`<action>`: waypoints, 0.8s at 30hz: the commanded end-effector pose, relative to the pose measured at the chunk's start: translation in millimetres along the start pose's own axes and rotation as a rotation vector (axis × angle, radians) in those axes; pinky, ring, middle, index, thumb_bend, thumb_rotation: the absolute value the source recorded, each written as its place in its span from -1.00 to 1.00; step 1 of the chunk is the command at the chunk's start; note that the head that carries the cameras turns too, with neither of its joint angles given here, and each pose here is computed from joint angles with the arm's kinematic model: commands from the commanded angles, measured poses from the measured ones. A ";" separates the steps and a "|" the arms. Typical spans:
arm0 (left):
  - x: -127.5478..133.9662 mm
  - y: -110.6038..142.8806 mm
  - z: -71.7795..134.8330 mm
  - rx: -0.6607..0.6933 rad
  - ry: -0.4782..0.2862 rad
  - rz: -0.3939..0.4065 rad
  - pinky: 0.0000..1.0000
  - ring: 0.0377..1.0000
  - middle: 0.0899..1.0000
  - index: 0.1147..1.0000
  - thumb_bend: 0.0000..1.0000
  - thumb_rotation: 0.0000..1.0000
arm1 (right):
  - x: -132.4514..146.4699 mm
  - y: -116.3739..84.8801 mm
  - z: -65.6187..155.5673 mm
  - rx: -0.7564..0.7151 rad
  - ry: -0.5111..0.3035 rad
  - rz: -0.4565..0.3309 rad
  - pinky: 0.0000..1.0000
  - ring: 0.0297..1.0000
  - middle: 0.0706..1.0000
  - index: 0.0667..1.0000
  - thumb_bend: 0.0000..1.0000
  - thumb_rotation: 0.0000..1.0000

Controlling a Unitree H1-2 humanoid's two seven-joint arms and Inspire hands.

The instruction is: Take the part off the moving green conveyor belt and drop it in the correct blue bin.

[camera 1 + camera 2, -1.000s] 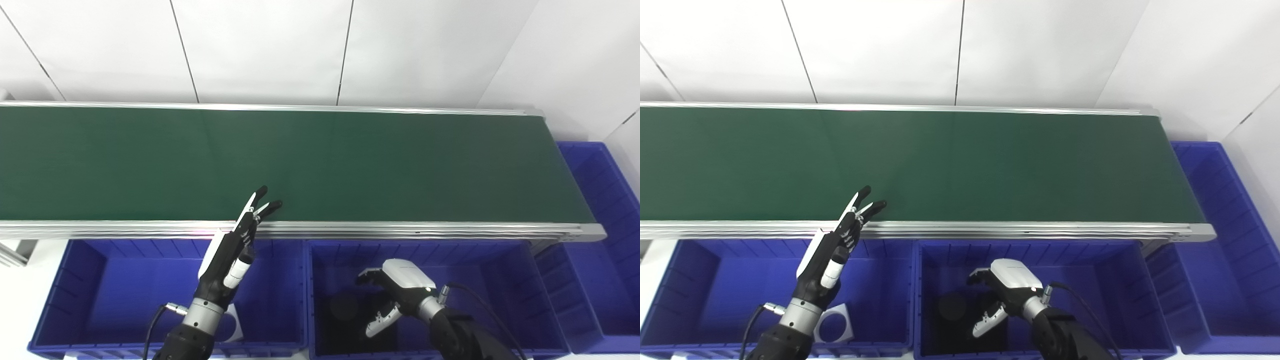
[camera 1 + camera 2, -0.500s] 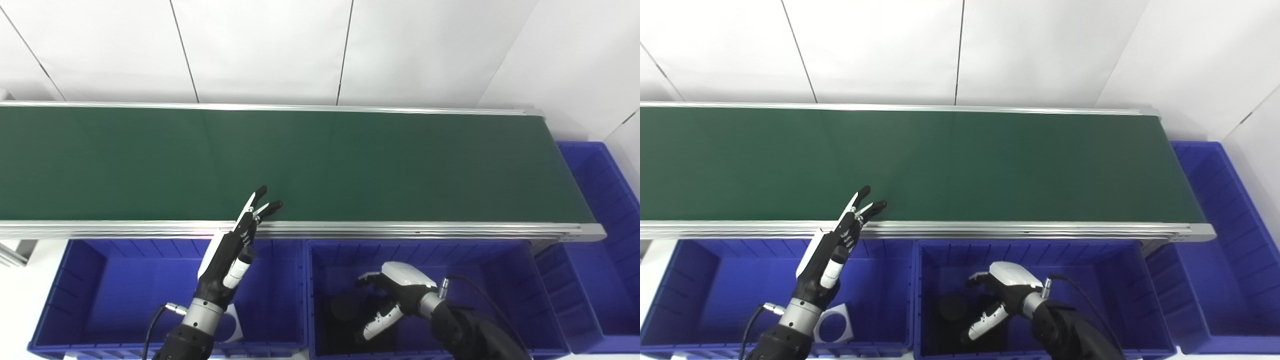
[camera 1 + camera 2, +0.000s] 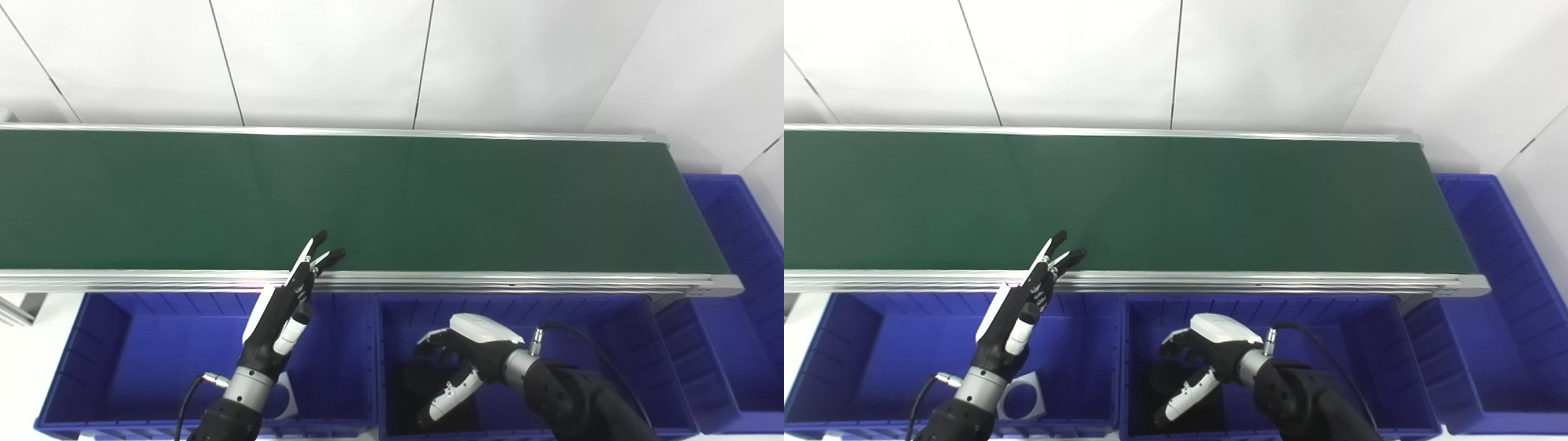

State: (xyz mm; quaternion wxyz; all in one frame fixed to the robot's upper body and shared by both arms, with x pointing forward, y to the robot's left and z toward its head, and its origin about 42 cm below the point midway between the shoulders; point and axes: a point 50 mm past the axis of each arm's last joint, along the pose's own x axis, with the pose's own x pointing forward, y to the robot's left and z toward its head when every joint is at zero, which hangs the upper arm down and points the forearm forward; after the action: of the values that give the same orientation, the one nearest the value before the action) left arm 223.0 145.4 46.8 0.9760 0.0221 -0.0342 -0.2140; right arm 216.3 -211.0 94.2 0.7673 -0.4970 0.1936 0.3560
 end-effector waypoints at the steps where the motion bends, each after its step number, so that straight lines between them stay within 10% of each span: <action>1: 8.0 2.6 10.8 0.021 -0.072 -0.009 0.98 0.83 0.76 1.00 0.69 1.00 | -8.6 -9.9 10.3 -0.024 -0.026 -0.058 0.14 0.42 0.54 0.54 1.00 -0.02; 18: 4.3 0.0 9.4 0.033 -0.074 -0.002 0.93 0.82 0.75 1.00 0.64 1.00 | -32.3 -6.0 29.3 -0.015 -0.292 -0.470 0.18 0.44 0.56 0.49 1.00 -0.17; 24: 1.3 2.3 7.8 0.044 -0.071 -0.006 0.90 0.81 0.74 1.00 0.61 1.00 | -30.2 10.2 28.5 0.052 -0.375 -0.602 0.29 0.53 0.68 0.64 0.94 0.08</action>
State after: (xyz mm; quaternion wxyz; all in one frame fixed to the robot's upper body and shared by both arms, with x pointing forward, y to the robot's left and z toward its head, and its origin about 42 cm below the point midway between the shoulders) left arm 221.3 145.3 45.4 0.9749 0.0318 -0.0402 -0.2165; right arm 184.9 -197.5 110.1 0.8630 -0.4572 -0.0468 0.2097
